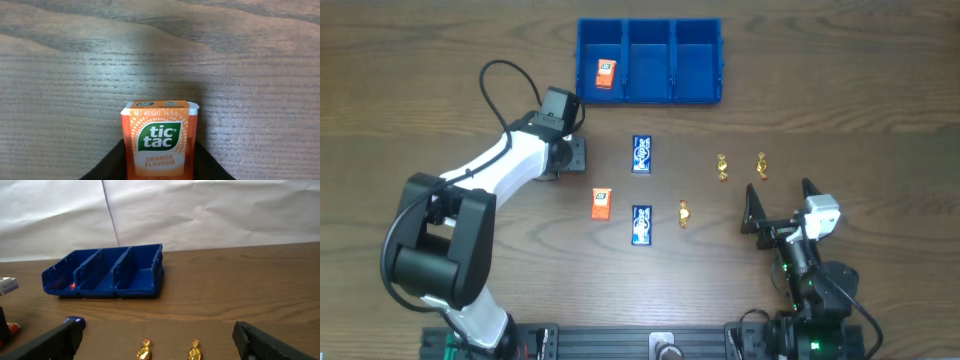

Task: Sort Candies Into Trays

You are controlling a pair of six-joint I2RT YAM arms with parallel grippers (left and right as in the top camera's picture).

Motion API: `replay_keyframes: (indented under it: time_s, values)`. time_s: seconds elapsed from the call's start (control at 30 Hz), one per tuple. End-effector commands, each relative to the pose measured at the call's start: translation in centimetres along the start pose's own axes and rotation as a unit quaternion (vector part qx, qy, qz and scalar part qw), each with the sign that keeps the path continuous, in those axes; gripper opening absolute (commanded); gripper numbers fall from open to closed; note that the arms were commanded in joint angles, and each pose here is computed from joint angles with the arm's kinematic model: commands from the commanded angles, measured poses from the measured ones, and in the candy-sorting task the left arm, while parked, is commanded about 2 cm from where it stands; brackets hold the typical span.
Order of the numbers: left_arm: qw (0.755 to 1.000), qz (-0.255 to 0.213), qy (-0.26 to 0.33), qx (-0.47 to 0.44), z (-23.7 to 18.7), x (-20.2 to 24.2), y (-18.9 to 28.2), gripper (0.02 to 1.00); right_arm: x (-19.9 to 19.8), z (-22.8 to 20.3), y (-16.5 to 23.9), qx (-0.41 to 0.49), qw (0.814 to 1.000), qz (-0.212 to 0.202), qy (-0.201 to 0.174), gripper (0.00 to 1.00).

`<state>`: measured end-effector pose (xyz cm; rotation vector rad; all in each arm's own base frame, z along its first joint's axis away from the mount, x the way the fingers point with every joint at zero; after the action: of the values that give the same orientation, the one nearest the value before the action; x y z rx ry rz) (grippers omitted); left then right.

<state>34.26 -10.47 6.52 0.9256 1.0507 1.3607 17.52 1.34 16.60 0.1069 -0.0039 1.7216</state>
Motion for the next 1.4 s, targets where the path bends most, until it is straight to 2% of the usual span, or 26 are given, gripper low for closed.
replay_keyframes:
  time_s: [0.03,0.13,0.23,0.37,0.43,0.53,0.67,0.8,1.0,1.03,1.1,1.17,1.27,1.4]
  values:
    - [1.0,-0.003,0.016,0.003,0.1,-0.2,-0.1,0.286,-0.1,-0.1,0.0,0.0,1.0,-0.004,0.007,1.0]
    - [0.998,-0.018,0.031,-0.043,1.3,-1.1,2.9,0.266,-0.1,-0.1,0.0,0.0,1.0,-0.004,0.007,1.0]
    - [0.99,-0.03,0.049,-0.126,3.6,-2.7,8.5,0.264,-0.1,-0.1,0.0,-0.001,1.0,-0.004,0.007,1.0]
    - [0.974,-0.034,0.048,-0.217,9.1,-5.3,16.7,0.257,-0.1,-0.1,0.0,0.0,1.0,-0.004,0.007,1.0]
    - [0.97,-0.043,0.042,-0.237,12.7,-6.8,18.2,0.264,-0.1,-0.1,0.0,0.0,1.0,-0.004,0.007,1.0]
    - [0.972,-0.054,0.04,-0.226,15.5,-8.3,16.9,0.275,-0.1,-0.1,0.0,-0.001,1.0,-0.004,0.007,1.0]
    - [0.978,-0.068,0.041,-0.191,18.1,-9.6,12.1,0.283,-0.1,-0.1,0.0,0.0,1.0,-0.004,0.007,1.0]
    - [0.984,-0.056,0.046,-0.166,18.3,-9.6,8.6,0.288,-0.1,-0.1,0.0,0.0,1.0,-0.004,0.007,1.0]
    - [0.984,-0.04,0.039,-0.167,18.4,-9.3,7.9,0.303,-0.1,-0.1,0.0,0.0,1.0,-0.004,0.007,1.0]
    - [0.984,-0.039,0.039,-0.167,18.4,-9.3,7.9,0.321,-0.1,-0.1,0.0,0.0,1.0,-0.004,0.007,1.0]
    - [0.984,-0.037,0.04,-0.167,18.4,-9.2,7.9,0.52,-0.1,-0.1,0.0,0.0,1.0,-0.004,0.007,1.0]
    - [0.984,-0.037,0.041,-0.168,18.4,-9.1,8.1,0.792,-0.1,-0.1,0.0,0.0,1.0,-0.004,0.007,1.0]
    - [0.983,-0.038,0.044,-0.173,17.9,-8.8,10.6,0.888,-0.1,-0.1,0.0,0.0,1.0,-0.004,0.007,1.0]
    - [0.976,-0.047,0.039,-0.21,13.3,-8.8,16.9,0.915,-0.1,-0.1,0.0,0.0,1.0,-0.004,0.007,1.0]
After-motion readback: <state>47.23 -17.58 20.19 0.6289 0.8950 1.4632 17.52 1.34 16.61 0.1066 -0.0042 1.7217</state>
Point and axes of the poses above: each gripper's point midway between its finger pads, its own y axis back along the fingers, its own x axis along the line the jaws close on, z = x × y, the point moved 7 cm from there along y, back along the fingers, and after that the axes turned 4 degrees about y, right-handed, at the moved point
